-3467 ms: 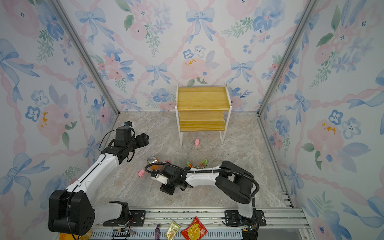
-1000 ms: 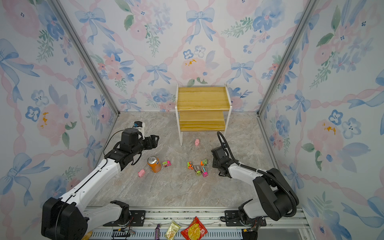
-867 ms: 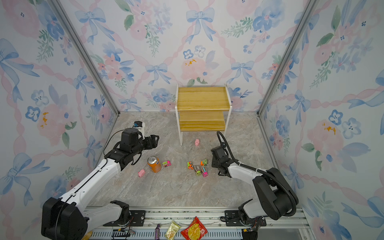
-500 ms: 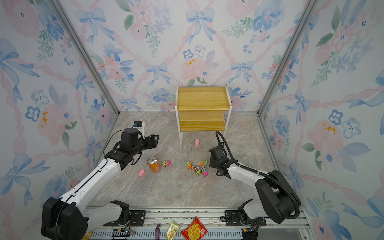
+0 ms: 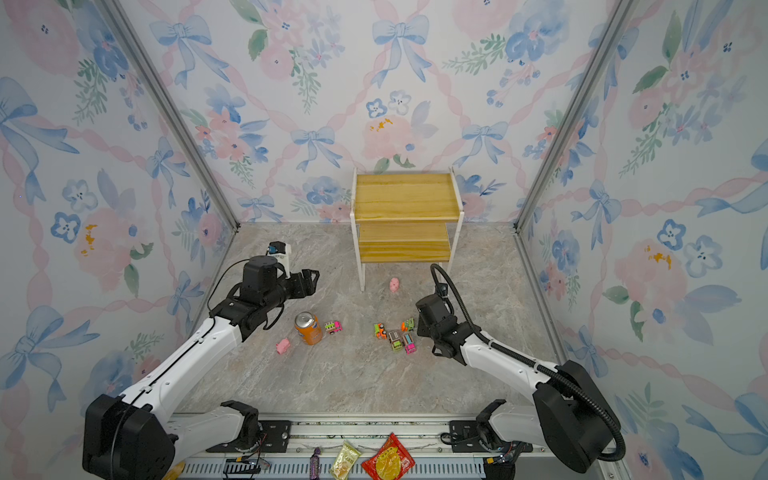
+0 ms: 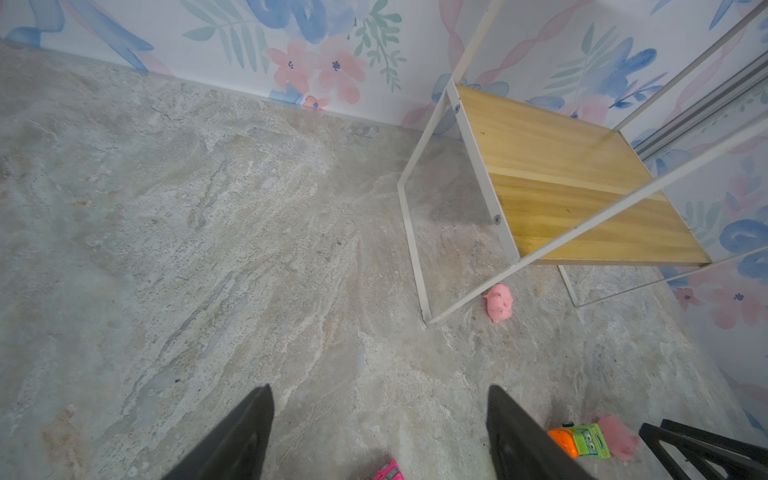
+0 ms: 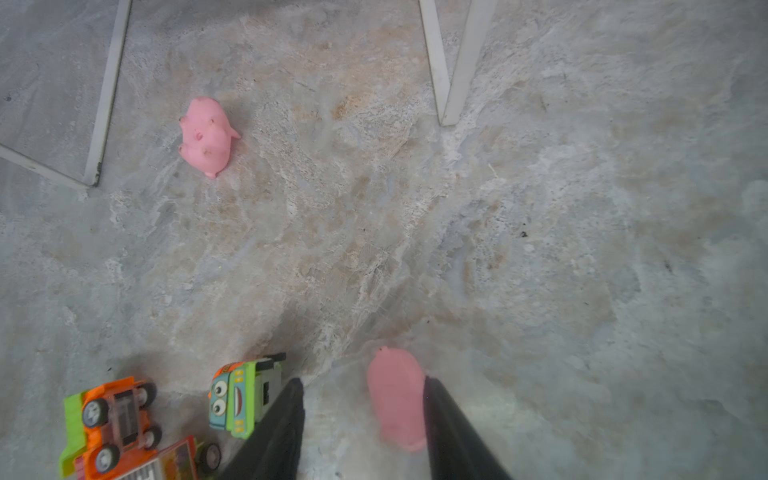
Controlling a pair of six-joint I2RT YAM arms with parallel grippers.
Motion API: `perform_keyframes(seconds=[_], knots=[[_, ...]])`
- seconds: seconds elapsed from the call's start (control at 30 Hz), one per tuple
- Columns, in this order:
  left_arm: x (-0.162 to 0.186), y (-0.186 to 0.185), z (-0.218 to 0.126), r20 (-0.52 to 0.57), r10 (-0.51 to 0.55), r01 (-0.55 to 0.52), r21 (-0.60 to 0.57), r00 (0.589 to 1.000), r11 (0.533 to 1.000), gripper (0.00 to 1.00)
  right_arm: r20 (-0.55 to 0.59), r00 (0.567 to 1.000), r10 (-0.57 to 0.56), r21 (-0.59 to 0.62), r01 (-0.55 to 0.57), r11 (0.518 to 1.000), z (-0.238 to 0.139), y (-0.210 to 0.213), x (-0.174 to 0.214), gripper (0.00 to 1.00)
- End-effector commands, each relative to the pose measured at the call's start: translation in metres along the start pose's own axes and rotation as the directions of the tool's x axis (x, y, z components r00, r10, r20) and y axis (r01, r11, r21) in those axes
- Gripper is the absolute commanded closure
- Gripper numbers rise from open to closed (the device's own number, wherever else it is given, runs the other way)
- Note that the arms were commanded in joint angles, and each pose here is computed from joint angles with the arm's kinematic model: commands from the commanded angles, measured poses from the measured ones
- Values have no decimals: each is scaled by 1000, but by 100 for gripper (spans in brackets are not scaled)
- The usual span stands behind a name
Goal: Place and organize the plastic toys onto the shelf
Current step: 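Carry the pink pig with the right gripper past the toy trucks toward the shelf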
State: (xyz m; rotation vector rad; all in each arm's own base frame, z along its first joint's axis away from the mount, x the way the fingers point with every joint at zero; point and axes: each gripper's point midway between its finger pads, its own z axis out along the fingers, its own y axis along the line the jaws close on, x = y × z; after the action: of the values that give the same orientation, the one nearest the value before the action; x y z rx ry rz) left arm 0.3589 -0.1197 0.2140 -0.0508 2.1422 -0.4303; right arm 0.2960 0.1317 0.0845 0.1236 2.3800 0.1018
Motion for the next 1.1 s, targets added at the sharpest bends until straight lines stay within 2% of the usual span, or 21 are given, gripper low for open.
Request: perform_keyframes(seconds=[0.0, 0.5, 1.07], knots=[[3, -4, -1, -1, -9, 9, 19, 1000, 1000, 19, -39, 999, -20, 37, 21, 999, 6, -16, 16, 50], [6, -7, -1, -4, 0, 0, 20, 1000, 1000, 19, -144, 988, -48, 24, 52, 998, 25, -15, 40, 50], [6, -7, 0, -8, 1, -1, 20, 1000, 1000, 18, -168, 986, -25, -48, 17, 999, 23, 3, 47, 53]])
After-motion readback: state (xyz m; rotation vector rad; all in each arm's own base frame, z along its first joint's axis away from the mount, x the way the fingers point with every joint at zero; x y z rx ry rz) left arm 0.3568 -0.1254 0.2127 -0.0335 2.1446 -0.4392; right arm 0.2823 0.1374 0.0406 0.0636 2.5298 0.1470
